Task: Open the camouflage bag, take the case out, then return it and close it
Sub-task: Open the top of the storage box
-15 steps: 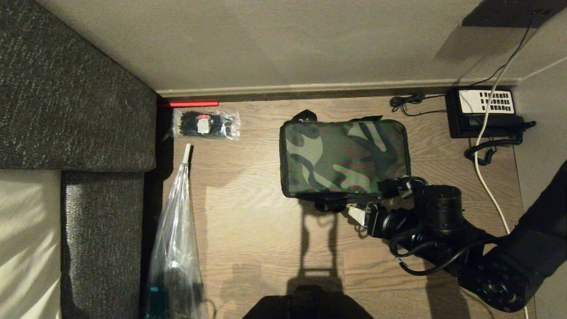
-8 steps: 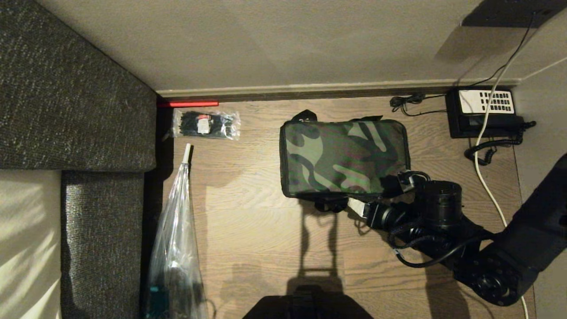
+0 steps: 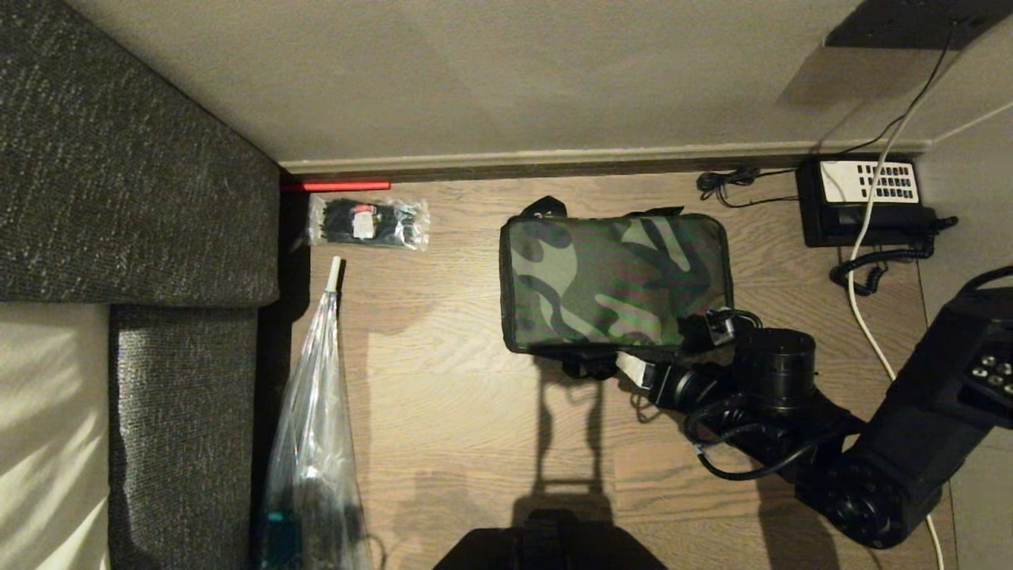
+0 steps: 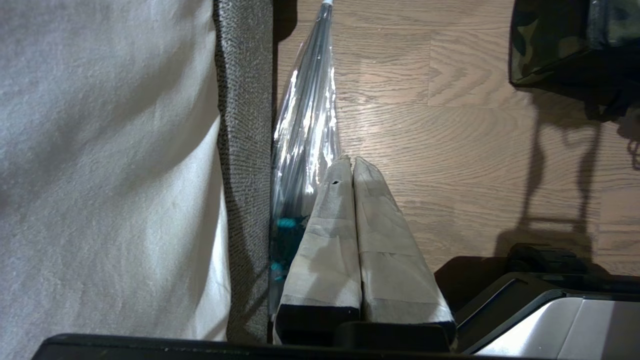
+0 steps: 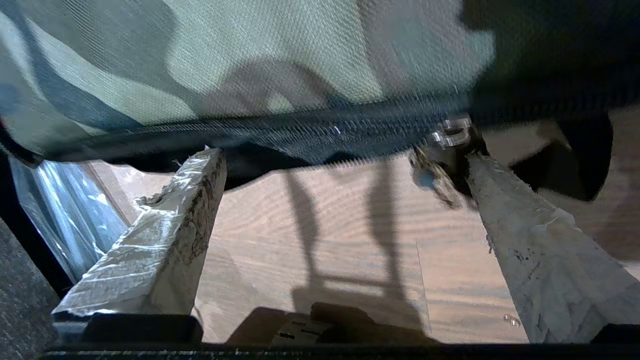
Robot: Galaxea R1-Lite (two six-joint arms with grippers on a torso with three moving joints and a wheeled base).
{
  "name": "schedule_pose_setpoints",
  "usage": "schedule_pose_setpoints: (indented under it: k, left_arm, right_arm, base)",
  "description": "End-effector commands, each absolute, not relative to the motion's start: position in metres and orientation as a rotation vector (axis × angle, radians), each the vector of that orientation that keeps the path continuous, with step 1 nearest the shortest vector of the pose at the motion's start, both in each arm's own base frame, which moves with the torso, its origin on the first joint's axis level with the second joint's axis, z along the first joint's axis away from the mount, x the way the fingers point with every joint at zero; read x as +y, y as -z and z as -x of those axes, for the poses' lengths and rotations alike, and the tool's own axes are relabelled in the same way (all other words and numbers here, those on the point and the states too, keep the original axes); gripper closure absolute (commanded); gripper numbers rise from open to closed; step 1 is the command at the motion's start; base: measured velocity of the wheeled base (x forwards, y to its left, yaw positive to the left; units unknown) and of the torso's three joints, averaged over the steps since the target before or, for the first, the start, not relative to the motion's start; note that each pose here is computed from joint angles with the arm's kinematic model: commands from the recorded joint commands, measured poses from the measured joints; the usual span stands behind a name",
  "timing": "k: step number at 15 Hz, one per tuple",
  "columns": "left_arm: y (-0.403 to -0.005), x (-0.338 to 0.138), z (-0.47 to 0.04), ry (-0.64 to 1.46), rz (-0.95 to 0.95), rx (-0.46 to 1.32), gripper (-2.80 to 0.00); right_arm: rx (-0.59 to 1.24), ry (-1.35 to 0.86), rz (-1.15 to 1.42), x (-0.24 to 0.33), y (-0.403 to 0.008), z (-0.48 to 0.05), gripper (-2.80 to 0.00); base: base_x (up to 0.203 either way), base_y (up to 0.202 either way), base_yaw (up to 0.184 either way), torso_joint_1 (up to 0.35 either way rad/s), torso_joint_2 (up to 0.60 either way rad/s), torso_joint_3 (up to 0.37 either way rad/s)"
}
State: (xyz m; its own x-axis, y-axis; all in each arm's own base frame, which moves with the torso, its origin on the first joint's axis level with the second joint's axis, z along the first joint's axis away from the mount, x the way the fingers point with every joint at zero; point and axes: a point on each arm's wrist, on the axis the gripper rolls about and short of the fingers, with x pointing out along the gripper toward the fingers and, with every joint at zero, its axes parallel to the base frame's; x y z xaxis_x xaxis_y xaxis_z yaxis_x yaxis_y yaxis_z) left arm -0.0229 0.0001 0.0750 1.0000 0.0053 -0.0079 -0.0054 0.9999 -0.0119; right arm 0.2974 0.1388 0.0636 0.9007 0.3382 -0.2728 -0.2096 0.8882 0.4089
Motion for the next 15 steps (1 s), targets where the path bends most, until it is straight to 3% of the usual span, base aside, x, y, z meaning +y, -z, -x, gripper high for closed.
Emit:
schedule_pose_setpoints:
  k: [1, 4, 5, 15]
  left_arm:
    - [-0.075, 0.0, 0.023, -0.005, 0.012, 0.006, 0.0]
    - [-0.075, 0.0, 0.023, -0.006, 0.012, 0.006, 0.0]
    - [-0.075, 0.0, 0.023, -0.006, 0.012, 0.006, 0.0]
    - [-0.075, 0.0, 0.023, -0.006, 0.012, 0.006, 0.0]
  right_arm:
    - [0.341, -0.281, -0.388, 0.136, -0.063, -0.298, -2.8]
    - [0.333, -0.276, -0.414, 0.136, -0.06, -0.3, -2.8]
    - [0.336, -0.275, -0.417, 0.136, -0.059, -0.3, -0.03]
    - [0.334, -0.282, -0.349, 0.134, -0.049, -0.296, 0.0]
  base:
    - [0.0, 0.0, 0.0, 0.0, 0.0, 0.0]
    - [0.0, 0.0, 0.0, 0.0, 0.0, 0.0]
    - [0.0, 0.0, 0.0, 0.0, 0.0, 0.0]
    - [0.0, 0.0, 0.0, 0.0, 0.0, 0.0]
